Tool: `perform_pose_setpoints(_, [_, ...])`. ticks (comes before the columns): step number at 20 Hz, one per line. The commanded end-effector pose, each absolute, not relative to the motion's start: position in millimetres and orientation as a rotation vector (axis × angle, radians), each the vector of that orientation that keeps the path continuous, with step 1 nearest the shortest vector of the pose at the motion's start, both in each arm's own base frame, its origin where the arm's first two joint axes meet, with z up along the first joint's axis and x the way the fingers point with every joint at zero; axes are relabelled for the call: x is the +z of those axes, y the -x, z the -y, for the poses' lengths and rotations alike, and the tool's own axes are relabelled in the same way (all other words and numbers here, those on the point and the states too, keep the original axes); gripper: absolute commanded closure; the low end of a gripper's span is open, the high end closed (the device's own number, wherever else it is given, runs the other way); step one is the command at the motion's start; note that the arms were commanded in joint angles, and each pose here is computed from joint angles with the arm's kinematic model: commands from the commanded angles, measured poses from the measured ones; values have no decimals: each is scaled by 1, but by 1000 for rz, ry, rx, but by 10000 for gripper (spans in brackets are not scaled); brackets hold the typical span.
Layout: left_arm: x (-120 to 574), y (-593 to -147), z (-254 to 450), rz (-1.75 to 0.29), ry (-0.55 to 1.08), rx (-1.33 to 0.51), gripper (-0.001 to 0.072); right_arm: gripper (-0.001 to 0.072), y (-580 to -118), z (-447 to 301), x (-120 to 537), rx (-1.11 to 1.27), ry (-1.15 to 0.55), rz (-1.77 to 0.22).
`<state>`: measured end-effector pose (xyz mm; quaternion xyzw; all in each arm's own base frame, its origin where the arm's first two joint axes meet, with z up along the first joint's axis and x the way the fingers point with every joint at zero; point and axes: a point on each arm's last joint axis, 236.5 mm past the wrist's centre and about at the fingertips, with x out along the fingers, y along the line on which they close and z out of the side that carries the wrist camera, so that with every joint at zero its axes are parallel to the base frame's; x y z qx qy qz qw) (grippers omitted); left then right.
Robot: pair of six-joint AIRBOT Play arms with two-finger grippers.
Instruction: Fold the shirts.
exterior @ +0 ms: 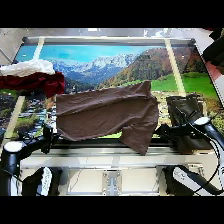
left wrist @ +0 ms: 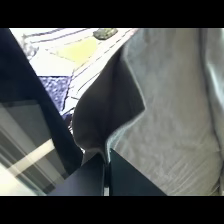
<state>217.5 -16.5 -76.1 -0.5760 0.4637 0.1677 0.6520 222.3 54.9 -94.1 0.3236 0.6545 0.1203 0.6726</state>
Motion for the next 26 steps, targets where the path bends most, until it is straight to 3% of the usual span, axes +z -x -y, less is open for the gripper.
perform_pose_setpoints(1, [-72, -220, 16, -1033, 1292, 363, 698, 275, -228, -61, -103, 254, -783, -1422])
perform_pose_setpoints(5, [-72, -220, 16, -1034, 1277, 352, 698, 347, -229, -69, -113, 271, -733, -1441])
perform_pose_setpoints(7, [-72, -220, 16, -1034, 1272, 350, 698, 508, -228, -78, -114, 296, -707, -1453])
perform_pose_setpoints(11, [-72, -220, 16, -1036, 1249, 336, 698, 525, -231, -92, -111, 331, -704, -1448])
perform_pose_setpoints(12, [-71, -220, 16, -1035, 1239, 329, 698, 640, -231, -98, -106, 364, -717, -1439])
perform_pose_setpoints(13, [-69, -222, 15, -1031, 1213, 313, 698, 697, -230, -103, -99, 417, -707, -1436])
perform_pose_setpoints(19, [-13, -213, -18, -1093, 764, 236, 699, 697, -206, -122, -15, 636, -630, -1434])
perform_pose_setpoints(21, [12, -205, -16, -1129, 550, 106, 699, 698, -205, -123, 17, 617, -607, -1360])
perform_pose_setpoints(26, [54, -230, -32, -1038, 477, 100, 700, 701, -246, -111, 108, 515, -528, -1006])
